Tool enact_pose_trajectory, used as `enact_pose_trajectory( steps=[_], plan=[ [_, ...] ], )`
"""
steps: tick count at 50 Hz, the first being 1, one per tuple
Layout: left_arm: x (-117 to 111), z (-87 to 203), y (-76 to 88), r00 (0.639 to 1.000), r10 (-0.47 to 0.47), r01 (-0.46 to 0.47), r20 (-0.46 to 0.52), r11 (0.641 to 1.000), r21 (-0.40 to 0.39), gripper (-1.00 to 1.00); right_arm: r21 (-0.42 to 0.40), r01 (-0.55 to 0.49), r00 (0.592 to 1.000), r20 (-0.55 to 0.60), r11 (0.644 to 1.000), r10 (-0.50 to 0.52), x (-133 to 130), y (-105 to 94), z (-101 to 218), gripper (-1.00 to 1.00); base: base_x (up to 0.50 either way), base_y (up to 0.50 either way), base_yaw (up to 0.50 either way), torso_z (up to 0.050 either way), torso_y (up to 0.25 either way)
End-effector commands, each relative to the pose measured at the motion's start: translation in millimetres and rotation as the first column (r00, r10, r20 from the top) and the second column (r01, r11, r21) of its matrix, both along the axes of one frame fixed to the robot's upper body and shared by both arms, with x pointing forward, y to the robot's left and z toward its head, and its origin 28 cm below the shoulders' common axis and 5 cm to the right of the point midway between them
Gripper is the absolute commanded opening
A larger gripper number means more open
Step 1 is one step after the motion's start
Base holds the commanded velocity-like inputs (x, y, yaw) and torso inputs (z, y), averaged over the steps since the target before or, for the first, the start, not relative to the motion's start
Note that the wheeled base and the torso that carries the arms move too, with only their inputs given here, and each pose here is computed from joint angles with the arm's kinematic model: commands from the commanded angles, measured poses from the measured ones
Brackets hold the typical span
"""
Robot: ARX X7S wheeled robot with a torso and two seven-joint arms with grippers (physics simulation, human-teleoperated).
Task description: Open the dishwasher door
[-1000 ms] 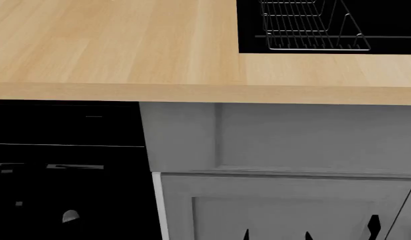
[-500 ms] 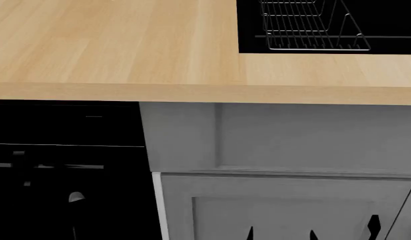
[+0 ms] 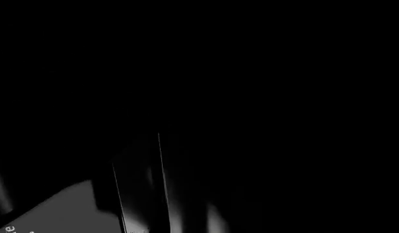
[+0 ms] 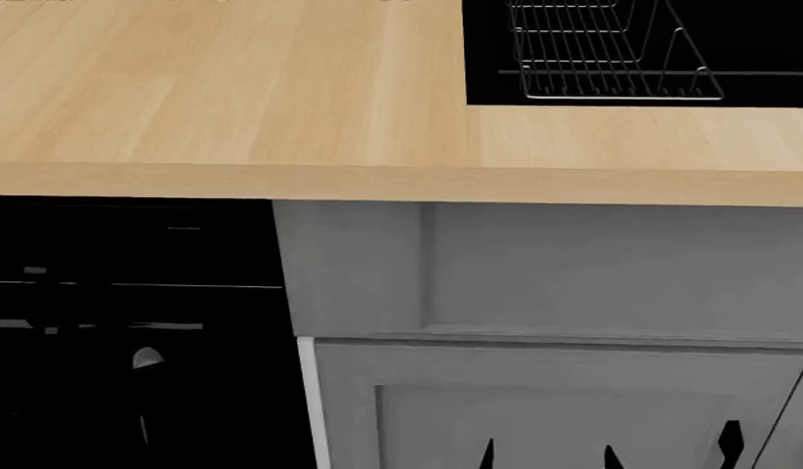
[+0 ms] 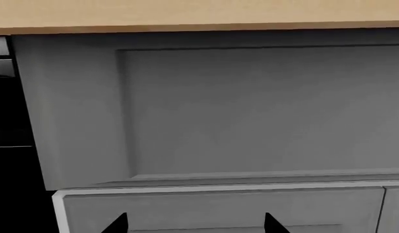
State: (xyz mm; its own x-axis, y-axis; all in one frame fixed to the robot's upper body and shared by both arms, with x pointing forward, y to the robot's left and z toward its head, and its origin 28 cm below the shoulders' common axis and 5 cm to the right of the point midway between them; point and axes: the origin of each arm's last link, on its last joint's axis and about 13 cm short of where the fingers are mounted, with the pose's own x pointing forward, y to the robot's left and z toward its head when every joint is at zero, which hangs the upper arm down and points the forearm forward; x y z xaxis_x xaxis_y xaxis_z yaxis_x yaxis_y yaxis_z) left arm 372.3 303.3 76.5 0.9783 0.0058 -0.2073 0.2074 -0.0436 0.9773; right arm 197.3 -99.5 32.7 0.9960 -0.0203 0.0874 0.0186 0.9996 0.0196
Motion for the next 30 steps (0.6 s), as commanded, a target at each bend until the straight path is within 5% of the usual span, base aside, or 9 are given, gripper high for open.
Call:
enact_pose_trajectory(
  steps=[1,30],
  plan=[
    [-8,-13,-0.2,0.997,-0.012,0.011,-0.075,1.000,-0.013,-1.00,0.001,0.002,1.000,-0.001,1.000,-0.002,-1,0.1,-1,1.00,0.00,0.00,0.00,0.000,0.000],
    [-79,-18,-9.9,0.988,-0.104,0.100,-0.114,0.994,-0.042,-1.00,0.008,-0.006,1.000,0.006,1.000,0.006,-1,1.8,1,1.00,0.00,0.00,0.00,0.000,0.000]
  ],
)
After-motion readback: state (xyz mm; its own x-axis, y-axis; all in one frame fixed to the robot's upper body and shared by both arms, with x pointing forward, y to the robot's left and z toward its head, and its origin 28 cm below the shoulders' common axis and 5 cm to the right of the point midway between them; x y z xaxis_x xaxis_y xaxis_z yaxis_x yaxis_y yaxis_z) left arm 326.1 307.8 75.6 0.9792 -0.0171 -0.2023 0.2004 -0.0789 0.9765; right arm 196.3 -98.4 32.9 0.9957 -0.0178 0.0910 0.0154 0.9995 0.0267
